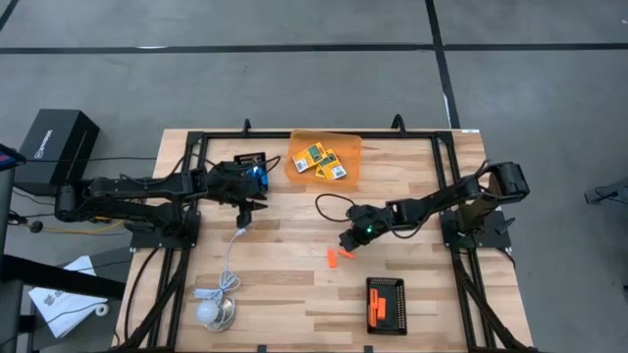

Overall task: Pick & Place School Supplies
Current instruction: Put the eraser into the bottom black bin

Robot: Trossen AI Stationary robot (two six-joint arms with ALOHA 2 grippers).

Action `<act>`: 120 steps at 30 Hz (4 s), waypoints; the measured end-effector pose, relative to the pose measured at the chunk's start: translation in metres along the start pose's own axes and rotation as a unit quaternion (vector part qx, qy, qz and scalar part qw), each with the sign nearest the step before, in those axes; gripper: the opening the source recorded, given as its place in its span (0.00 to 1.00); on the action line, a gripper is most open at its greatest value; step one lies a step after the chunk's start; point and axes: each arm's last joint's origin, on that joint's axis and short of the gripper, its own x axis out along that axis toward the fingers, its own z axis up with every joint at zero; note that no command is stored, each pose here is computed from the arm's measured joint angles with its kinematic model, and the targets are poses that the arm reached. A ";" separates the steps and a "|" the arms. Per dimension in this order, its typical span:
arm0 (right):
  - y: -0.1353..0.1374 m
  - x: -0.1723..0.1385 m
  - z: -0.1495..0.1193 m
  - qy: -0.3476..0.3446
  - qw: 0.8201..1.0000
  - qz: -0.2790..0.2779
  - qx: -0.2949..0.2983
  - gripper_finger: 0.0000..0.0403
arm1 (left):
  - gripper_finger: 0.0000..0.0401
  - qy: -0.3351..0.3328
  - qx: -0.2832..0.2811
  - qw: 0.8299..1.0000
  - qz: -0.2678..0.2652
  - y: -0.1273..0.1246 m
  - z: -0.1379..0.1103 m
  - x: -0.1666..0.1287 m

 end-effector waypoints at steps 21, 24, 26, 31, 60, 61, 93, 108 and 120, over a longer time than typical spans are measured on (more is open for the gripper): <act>0.090 -0.074 0.001 -0.004 0.983 -0.163 -0.082 0.30 | 0.29 -0.040 0.007 0.999 0.001 0.000 0.008 0.000; 0.104 -0.066 -0.002 0.009 0.978 -0.188 -0.093 0.37 | 0.29 -0.040 0.008 0.999 0.001 0.000 0.008 0.000; 0.110 -0.056 -0.003 0.021 0.974 -0.206 -0.098 0.42 | 0.29 -0.040 0.008 0.999 0.001 0.000 0.008 0.000; 0.118 -0.025 -0.009 0.047 0.964 -0.238 -0.110 0.50 | 0.29 -0.040 0.009 0.999 0.001 0.000 0.008 0.000; 0.095 0.014 -0.003 0.125 0.934 -0.293 -0.161 0.49 | 0.29 -0.040 0.012 0.999 -0.024 -0.001 0.008 0.000; 0.092 0.014 -0.002 0.129 0.933 -0.294 -0.163 0.50 | 0.29 -0.040 0.012 0.999 -0.024 -0.001 0.008 0.000; 0.074 0.047 -0.007 0.199 0.920 -0.278 -0.194 0.61 | 0.29 -0.035 0.006 0.999 -0.024 -0.001 0.007 0.000; 0.063 0.062 -0.016 0.212 0.908 -0.308 -0.188 0.08 | 0.29 -0.030 0.005 0.999 -0.024 -0.001 0.005 0.000; 0.076 0.041 0.009 0.181 0.931 -0.256 -0.187 0.06 | 0.29 -0.032 0.005 0.999 -0.024 -0.001 0.006 0.000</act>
